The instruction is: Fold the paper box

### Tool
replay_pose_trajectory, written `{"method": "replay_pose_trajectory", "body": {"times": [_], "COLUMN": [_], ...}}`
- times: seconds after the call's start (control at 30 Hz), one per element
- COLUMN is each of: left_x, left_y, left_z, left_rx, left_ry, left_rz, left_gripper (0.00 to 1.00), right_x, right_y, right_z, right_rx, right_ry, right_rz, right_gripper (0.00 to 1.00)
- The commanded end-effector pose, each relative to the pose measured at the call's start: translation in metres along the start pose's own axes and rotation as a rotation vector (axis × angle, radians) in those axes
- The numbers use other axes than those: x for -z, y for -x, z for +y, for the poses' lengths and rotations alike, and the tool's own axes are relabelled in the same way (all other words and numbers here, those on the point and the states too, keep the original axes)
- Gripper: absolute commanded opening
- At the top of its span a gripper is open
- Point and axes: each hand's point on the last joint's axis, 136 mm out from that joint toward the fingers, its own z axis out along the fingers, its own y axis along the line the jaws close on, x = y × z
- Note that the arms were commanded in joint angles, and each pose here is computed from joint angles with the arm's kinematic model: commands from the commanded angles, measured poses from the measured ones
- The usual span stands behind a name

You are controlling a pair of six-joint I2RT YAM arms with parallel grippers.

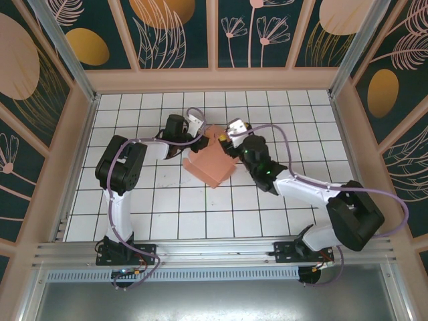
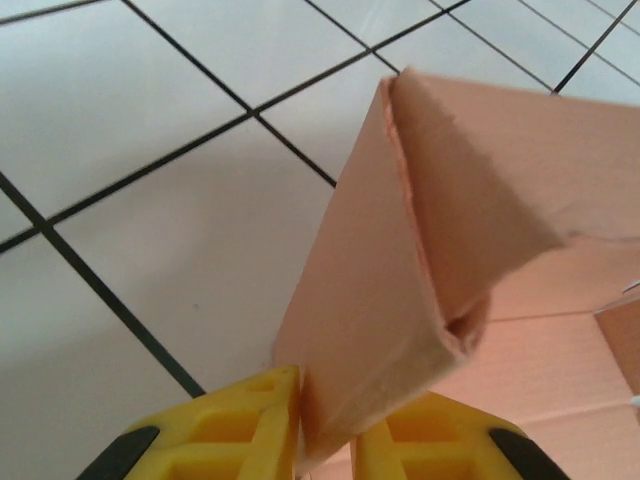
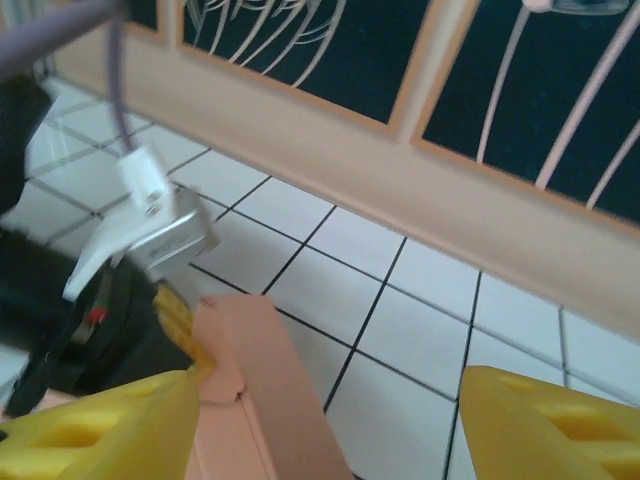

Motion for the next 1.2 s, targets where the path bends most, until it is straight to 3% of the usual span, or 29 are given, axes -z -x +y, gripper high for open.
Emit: {"method": "replay_pose_trajectory", "body": {"times": [0.0, 0.23, 0.47, 0.63, 1.0, 1.17], "left_x": [0.005, 0.013, 0.011, 0.001, -0.007, -0.011], "left_y": [0.002, -0.005, 0.004, 0.009, 0.01, 0.013], "left_z": [-0.004, -0.011, -0.005, 0.002, 0.003, 0.008], "left_rx": [-0.027, -0.035, -0.016, 0.024, 0.054, 0.073], "left_ry": [0.026, 0.043, 0.068, 0.075, 0.054, 0.074], "left_rz": [-0.039, -0.07, -0.096, -0.083, -0.067, -0.058], "left_gripper": [0.19, 0.2, 0.2, 0.24, 0.32, 0.42], "right_x": [-0.012, -0.058, -0.097, -0.106, -0.097, -0.099], "right_y": [-0.008, -0.032, -0.058, -0.088, -0.096, -0.092], "right_z": [-0.016, -0.021, -0.001, 0.012, 0.018, 0.02], "right_rx": [-0.338, -0.553, -0.552, -0.533, -0.543, -0.556], "right_ry": [0.022, 0.079, 0.171, 0.208, 0.244, 0.262], "right_rz": [0.116, 0.359, 0.479, 0.568, 0.575, 0.565], "right_gripper": [0.68, 0.64, 0.63, 0.58, 0.49, 0.49]}}
